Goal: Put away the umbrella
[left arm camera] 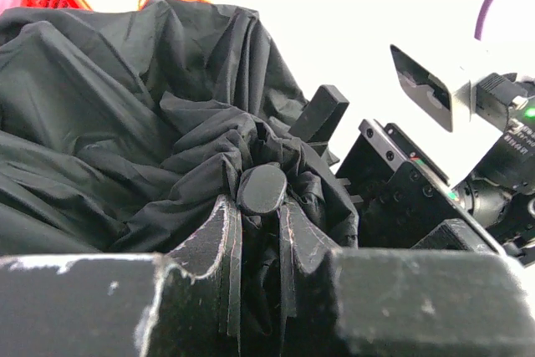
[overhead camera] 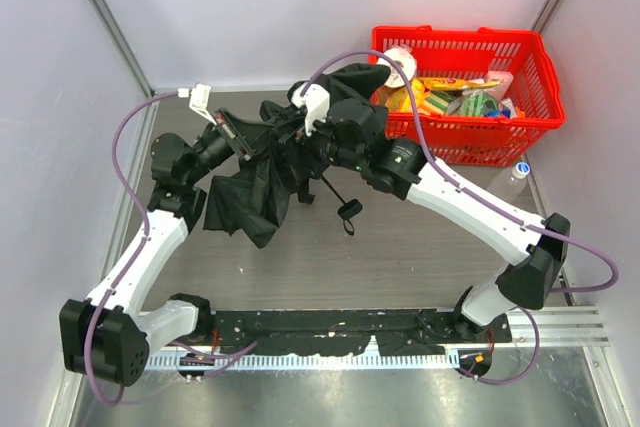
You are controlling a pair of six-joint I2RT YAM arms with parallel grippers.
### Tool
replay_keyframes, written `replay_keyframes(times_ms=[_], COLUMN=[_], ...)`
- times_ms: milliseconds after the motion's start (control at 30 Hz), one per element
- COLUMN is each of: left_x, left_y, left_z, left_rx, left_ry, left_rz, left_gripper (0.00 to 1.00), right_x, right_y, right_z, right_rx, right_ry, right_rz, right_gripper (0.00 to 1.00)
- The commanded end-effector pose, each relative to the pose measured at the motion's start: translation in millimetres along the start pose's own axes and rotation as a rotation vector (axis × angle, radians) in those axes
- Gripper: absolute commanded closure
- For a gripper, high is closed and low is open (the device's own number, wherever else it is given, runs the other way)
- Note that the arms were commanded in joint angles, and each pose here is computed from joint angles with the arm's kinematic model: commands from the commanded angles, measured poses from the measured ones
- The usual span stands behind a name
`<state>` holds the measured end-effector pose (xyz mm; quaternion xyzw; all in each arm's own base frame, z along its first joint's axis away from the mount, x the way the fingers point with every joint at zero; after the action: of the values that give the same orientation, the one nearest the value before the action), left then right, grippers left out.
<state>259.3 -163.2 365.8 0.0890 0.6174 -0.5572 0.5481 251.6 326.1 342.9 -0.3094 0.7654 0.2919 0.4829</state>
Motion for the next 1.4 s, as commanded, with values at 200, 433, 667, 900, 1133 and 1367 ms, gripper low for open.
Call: replay_keyframes(times_ms=[200,433,667,900,1133,1367], left_x=[-11,-3,-5,-19,-61,-52], left_y=[-59,-68,-79,-80,-53,-59], left_z=[-5,-7,-14,-16,-58,-88], left_rx=[0.393,0.462,0.492,0.360,-0.429,-0.578], left_ry=[0.038,0.106,0.118,0.122,0.060,0.072], left_rz=[-0.022,-0.011,-0.004,0.017,0.190,0.167], left_gripper=[1.00,1.00,1.00,0.56,0.13,0.18], right_x=[-4,-1,6,9,3,-35], right_y=[11,25,39,31,6,-36], right_z=[26,27,14,-4,-5,20], right_rx=[-0.137,-0.274,-0.400,-0.325,-0.112,0.253], right_ry=[-0.048,-0.032,-0.038,-0.113,-0.123,-0.186], right_rz=[0.062,0.051,0.078,0.126,0.105,0.184], right_gripper=[0.11,0.33,0.99,0.99,0.99,0.99])
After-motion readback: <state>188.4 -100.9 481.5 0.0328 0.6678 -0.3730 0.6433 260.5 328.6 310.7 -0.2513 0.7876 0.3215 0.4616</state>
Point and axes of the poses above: each gripper's point midway between its finger pads, its own z axis out along the fingers, its own y axis along the line the jaws close on, x = y × z, the point moved 6 cm from there along -z, back along the fingers, and after that the axes turned 4 degrees about z, right-handed, at the moved point
